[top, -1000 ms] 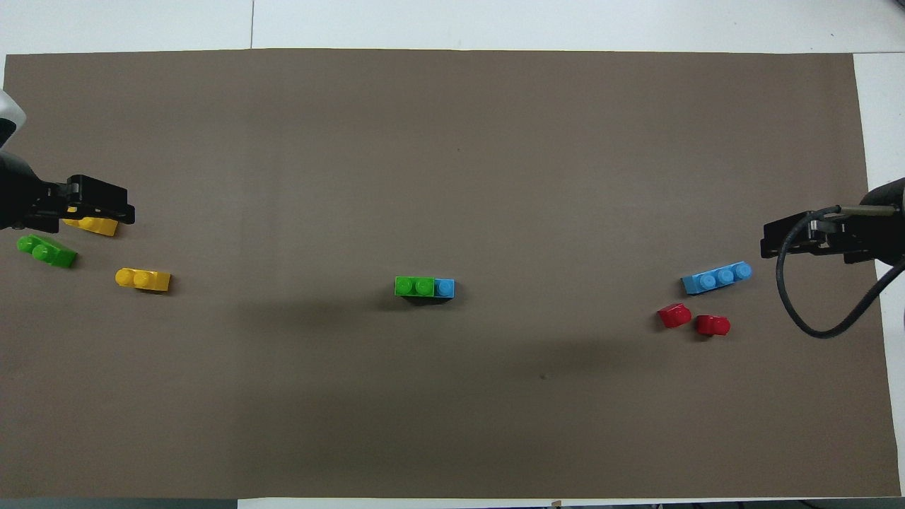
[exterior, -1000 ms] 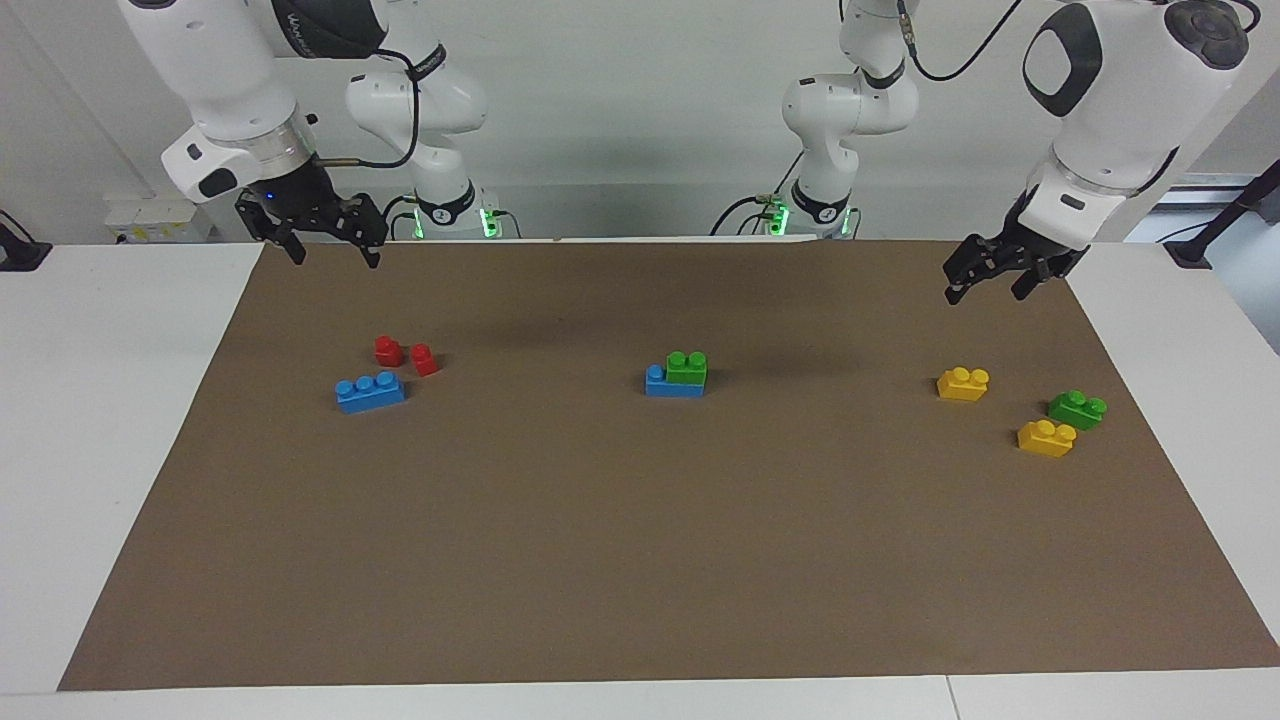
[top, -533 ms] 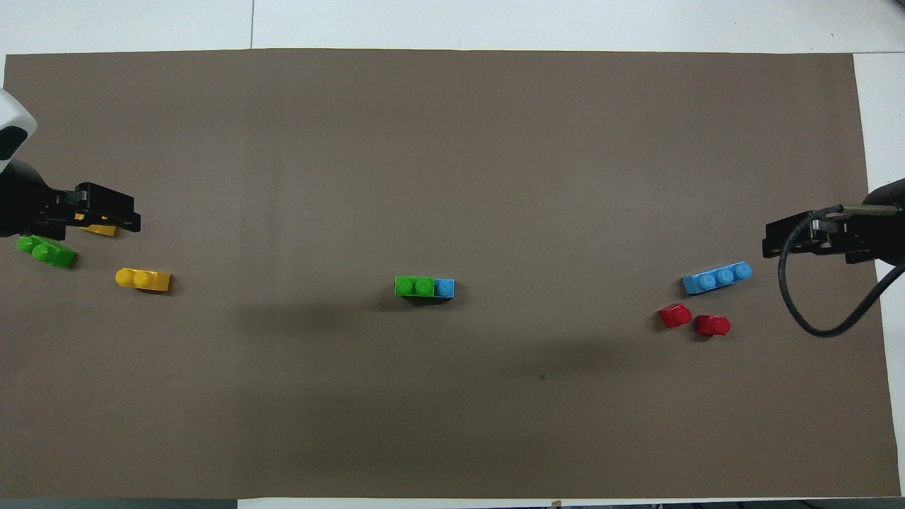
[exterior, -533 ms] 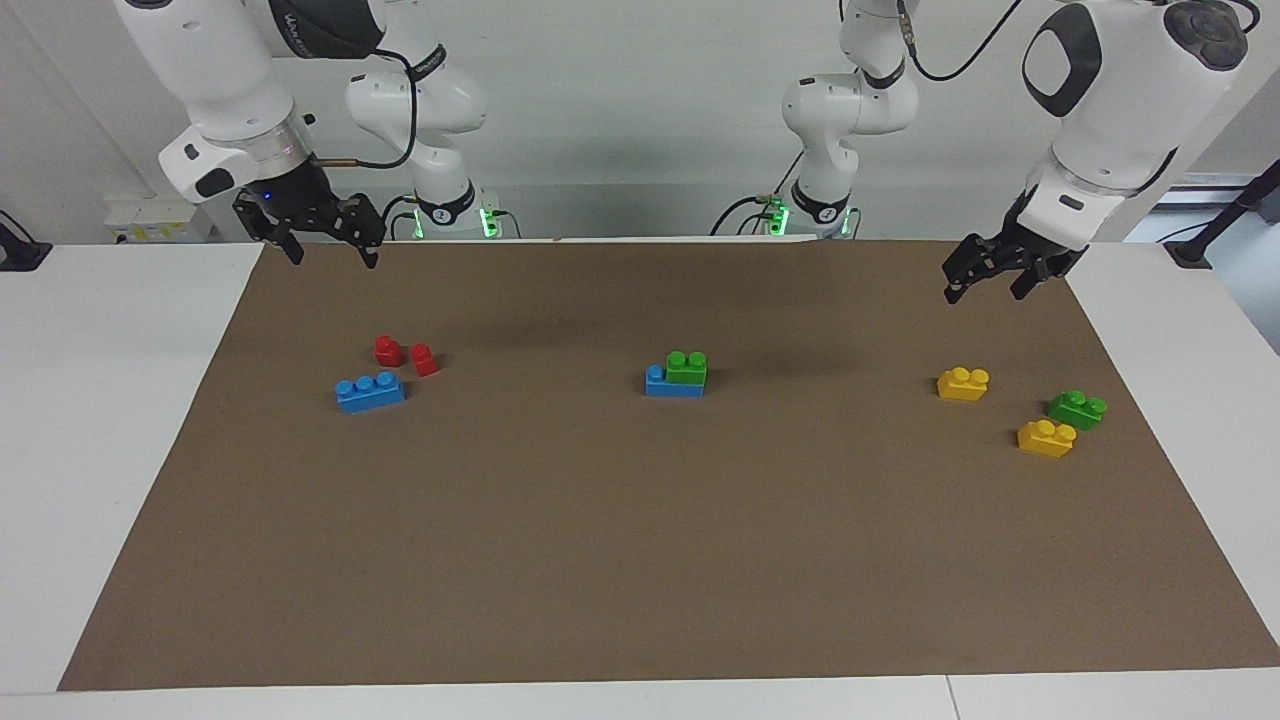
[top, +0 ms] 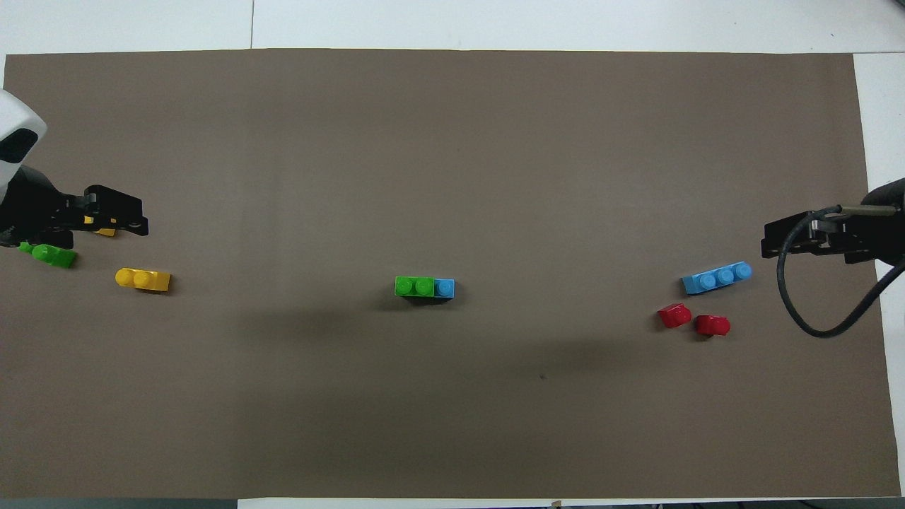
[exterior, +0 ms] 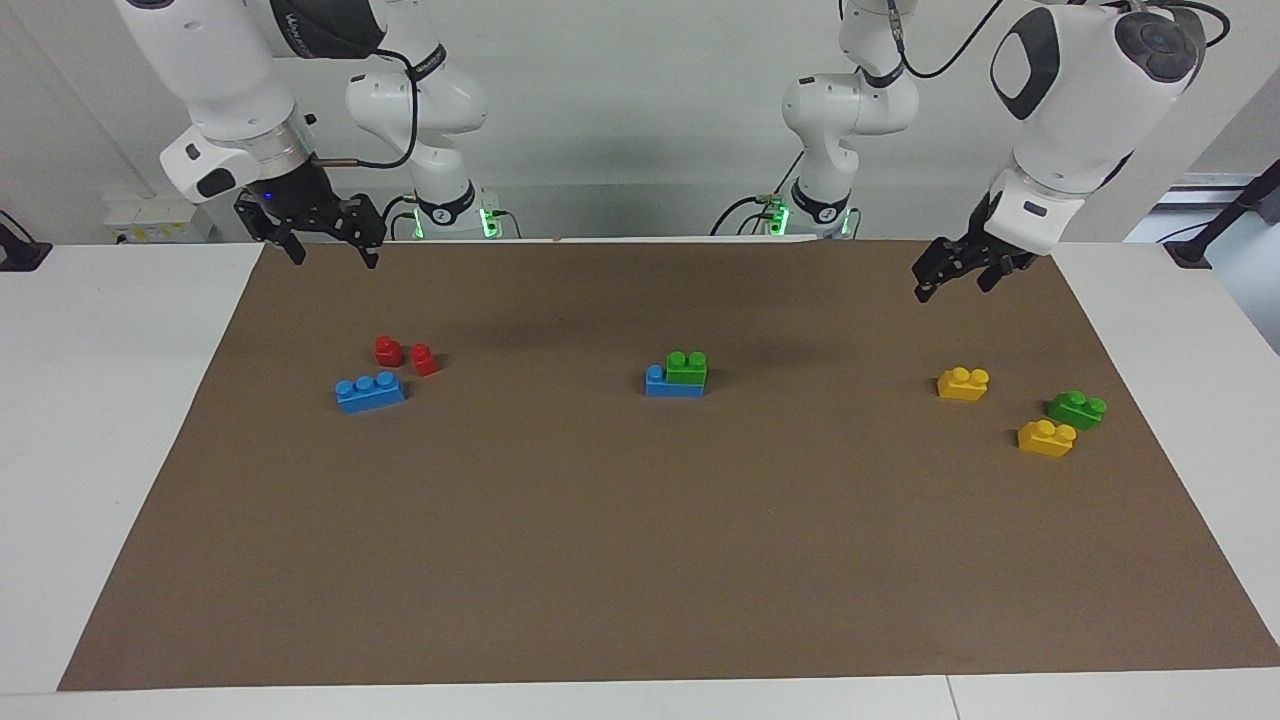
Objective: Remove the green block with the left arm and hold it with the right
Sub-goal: 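Move the left gripper while the right gripper moves toward the center bricks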
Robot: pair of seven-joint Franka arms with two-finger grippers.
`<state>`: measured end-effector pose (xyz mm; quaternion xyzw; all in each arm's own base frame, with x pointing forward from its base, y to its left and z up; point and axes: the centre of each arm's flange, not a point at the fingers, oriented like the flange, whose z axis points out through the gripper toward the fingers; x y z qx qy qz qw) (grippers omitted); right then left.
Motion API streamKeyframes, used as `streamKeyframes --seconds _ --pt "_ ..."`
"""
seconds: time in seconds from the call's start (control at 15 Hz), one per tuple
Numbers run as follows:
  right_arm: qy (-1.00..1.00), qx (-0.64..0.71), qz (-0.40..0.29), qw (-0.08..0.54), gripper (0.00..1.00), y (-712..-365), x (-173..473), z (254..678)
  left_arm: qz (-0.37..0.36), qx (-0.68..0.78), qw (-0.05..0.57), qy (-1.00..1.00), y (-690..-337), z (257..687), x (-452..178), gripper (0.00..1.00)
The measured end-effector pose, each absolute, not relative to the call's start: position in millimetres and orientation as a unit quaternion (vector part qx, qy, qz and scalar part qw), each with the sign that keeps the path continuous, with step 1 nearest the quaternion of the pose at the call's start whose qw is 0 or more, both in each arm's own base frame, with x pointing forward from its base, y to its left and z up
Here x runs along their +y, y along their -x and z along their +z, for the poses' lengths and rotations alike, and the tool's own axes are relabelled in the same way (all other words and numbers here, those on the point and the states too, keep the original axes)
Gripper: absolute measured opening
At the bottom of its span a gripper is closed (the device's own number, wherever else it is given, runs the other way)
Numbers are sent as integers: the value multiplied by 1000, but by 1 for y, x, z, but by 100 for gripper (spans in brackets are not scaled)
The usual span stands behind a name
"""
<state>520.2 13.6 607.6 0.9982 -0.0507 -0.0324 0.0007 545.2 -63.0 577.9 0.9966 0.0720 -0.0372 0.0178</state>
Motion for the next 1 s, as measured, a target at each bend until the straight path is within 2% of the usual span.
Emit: streamKeyframes --seconds 0.33,0.6,0.67,0.8,1.0 --pt "-998 -52 -32 1 97 -520 14 608 -45 147 10 -988 -536 572 -101 100" --pt "-996 -79 -34 -3 100 -521 15 604 -47 244 2 -969 -525 571 -136 100" --pt "-995 -98 -33 -3 93 -521 15 601 -48 268 0 -962 -522 570 -144 100" --pt "-988 -150 -30 -12 91 -524 20 593 -47 312 -2 -949 -517 570 -155 100" --pt "-960 -270 -38 -61 90 -527 47 579 -46 386 1 -921 -512 568 -169 100"
